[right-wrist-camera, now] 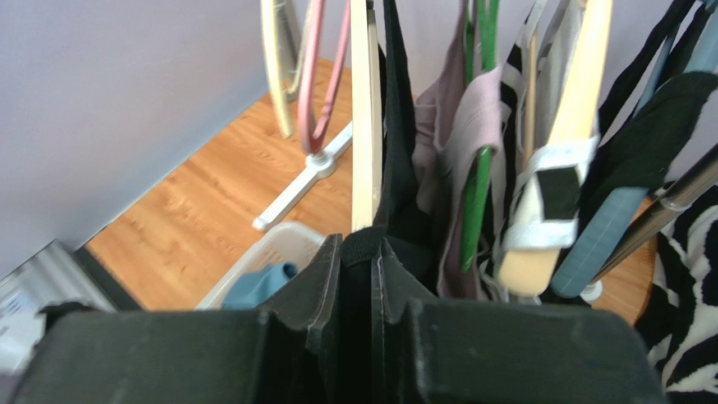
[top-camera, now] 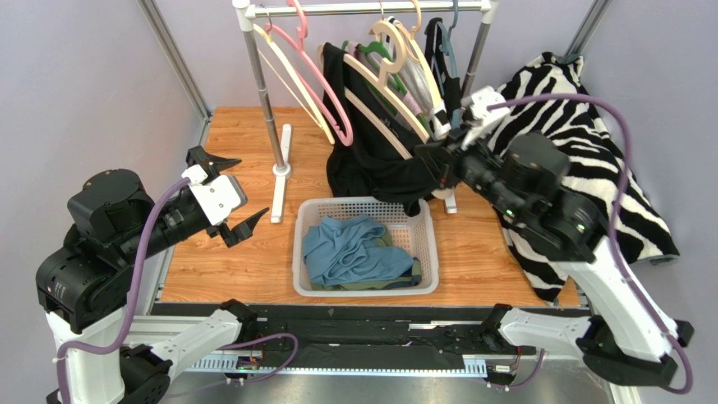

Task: Remove the tank top from the hanger
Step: Pick up the hanger from the clothesline.

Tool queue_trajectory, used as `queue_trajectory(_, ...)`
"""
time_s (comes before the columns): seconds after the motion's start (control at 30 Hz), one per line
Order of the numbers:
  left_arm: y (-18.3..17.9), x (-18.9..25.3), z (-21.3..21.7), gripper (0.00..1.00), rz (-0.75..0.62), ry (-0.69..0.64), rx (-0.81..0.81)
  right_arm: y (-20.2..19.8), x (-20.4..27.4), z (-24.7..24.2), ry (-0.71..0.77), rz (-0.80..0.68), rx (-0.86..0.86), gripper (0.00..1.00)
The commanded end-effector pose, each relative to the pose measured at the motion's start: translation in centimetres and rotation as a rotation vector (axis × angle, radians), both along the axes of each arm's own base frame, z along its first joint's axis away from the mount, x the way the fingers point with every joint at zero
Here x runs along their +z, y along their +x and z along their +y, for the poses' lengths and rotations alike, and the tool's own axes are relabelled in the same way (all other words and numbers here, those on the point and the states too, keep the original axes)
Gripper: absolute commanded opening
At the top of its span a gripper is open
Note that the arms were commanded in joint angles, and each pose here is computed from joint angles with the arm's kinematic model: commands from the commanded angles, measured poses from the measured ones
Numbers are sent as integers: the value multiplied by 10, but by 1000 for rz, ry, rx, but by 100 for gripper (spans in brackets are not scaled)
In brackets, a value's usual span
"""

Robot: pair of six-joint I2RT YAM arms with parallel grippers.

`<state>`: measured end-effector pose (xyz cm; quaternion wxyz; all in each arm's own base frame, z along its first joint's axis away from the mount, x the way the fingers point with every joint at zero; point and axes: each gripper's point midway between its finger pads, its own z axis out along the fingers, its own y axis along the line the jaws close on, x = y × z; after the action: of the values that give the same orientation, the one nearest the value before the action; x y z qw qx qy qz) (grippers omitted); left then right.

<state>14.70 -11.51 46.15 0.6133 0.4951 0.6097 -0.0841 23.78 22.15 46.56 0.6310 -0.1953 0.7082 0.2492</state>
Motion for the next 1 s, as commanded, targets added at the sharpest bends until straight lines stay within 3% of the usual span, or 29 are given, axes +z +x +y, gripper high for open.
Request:
queue_trajectory(0.0, -2, 14, -4, 99, -9, -44, -12, -64, 57, -22, 164, -132, 180, 0)
queue_trajectory(0.13, -1, 14, -5, 99, 0, -52, -16, -113, 91, -54, 244, -243, 271, 0)
queue_trajectory(0.37, -3, 15, -3, 99, -3, -63, -5, -153, 127, -96, 309, -375, 283, 0)
queue_trajectory(0.67, -4, 17, -3, 99, -1, -73, -6, -174, 158, -113, 370, -549, 301, 0)
queue_trajectory(0.97, -2, 13, -5, 99, 13, -71, -11, -206, 230, -115, 443, -777, 410, 0)
